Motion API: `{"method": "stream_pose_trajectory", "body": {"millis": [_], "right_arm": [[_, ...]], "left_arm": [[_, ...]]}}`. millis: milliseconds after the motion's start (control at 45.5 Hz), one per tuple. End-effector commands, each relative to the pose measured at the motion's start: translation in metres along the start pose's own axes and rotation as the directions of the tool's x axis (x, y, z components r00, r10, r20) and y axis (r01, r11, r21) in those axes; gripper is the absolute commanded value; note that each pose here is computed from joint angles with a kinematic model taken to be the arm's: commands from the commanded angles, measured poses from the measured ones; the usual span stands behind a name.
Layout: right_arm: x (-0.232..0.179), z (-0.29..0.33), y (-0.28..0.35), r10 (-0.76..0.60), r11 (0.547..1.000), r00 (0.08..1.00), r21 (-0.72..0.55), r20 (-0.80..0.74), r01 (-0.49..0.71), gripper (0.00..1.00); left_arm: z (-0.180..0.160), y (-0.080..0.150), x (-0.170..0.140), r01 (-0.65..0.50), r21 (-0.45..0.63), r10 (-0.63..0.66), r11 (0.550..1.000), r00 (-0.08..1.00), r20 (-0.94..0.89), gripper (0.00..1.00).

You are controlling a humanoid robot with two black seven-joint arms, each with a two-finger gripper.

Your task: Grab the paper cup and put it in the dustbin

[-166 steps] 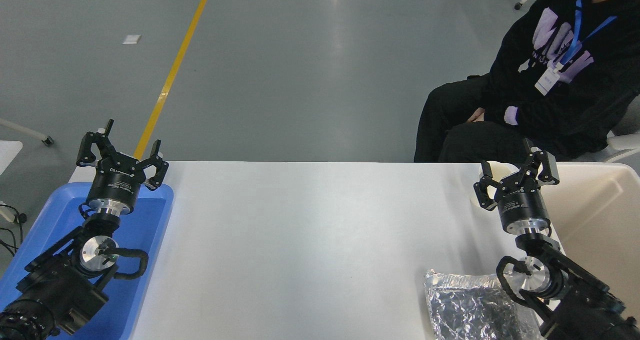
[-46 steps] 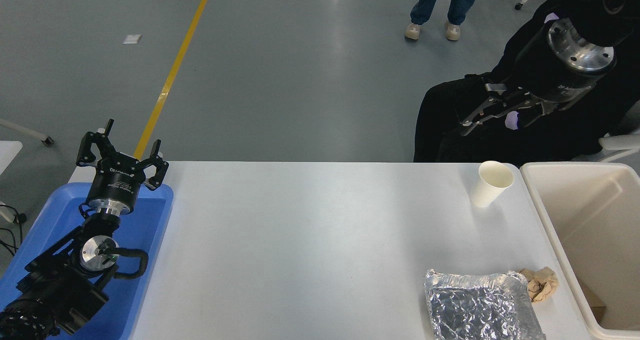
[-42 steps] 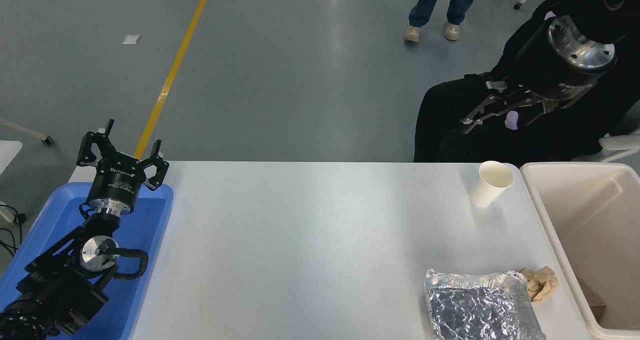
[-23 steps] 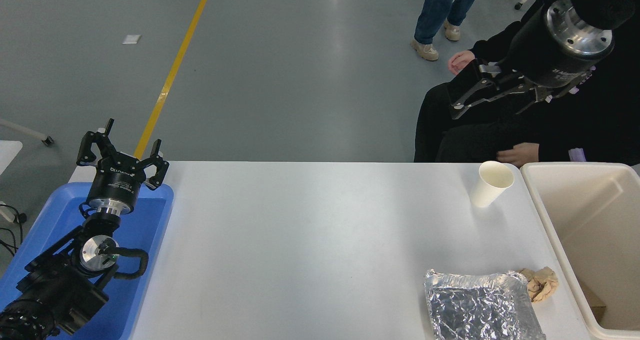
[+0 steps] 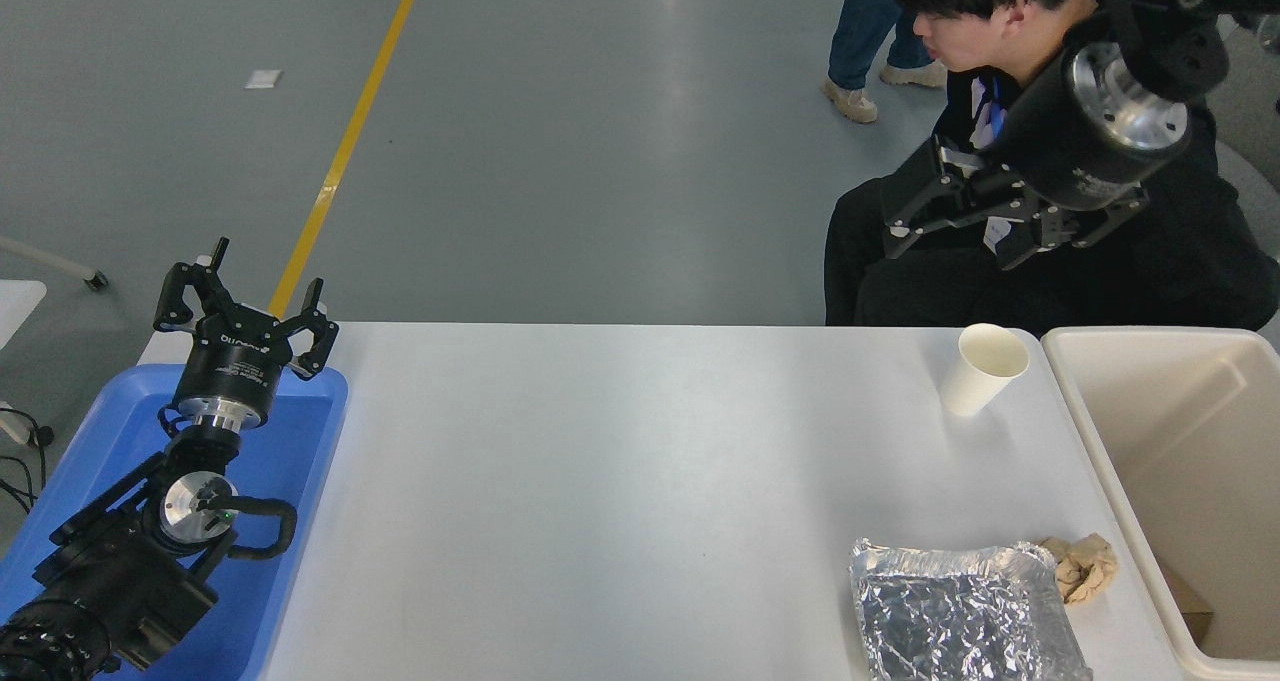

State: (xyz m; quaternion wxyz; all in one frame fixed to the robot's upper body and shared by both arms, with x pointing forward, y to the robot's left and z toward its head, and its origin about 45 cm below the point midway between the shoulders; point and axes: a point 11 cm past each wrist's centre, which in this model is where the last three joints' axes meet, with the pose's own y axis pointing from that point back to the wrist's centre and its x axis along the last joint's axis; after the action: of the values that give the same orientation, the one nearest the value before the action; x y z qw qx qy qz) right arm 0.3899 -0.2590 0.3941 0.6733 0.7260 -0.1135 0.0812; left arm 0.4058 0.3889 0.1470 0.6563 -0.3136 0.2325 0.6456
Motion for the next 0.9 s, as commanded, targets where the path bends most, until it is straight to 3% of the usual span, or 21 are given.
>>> {"method": "stream_pose_trajectory", "body": {"millis": [0,132,374,593,879], "right_arm": [[0.008,0.035,-0.056,0.120,0.992,0.991,-0.049,0.053,-0.117,0.95],[0.016,0.055,-0.090,0.225,0.973,0.972,-0.075,0.065,-0.220,0.98],[0.011,0.084,-0.159,0.231,0.961,0.972,-0.165,0.049,-0.220,0.98],[0.009,0.095,-0.190,0.268,0.954,0.960,-0.161,0.075,-0.253,0.97],[-0.006,0.131,-0.235,0.368,0.912,0.924,-0.235,0.104,-0.337,0.97]], "left_arm": [[0.000,0.000,0.000,0.001,0.000,-0.001,1.000,1.000,0.000,0.99],[0.000,0.000,0.000,0.002,0.000,-0.002,1.000,1.000,-0.001,0.99],[0.000,0.000,-0.001,0.003,0.000,-0.003,1.000,1.000,-0.002,0.99],[0.000,0.000,-0.001,0.003,0.000,-0.003,1.000,1.000,-0.002,0.99],[0.000,0.000,0.000,0.001,0.001,-0.001,1.000,1.000,-0.001,0.99]]}}
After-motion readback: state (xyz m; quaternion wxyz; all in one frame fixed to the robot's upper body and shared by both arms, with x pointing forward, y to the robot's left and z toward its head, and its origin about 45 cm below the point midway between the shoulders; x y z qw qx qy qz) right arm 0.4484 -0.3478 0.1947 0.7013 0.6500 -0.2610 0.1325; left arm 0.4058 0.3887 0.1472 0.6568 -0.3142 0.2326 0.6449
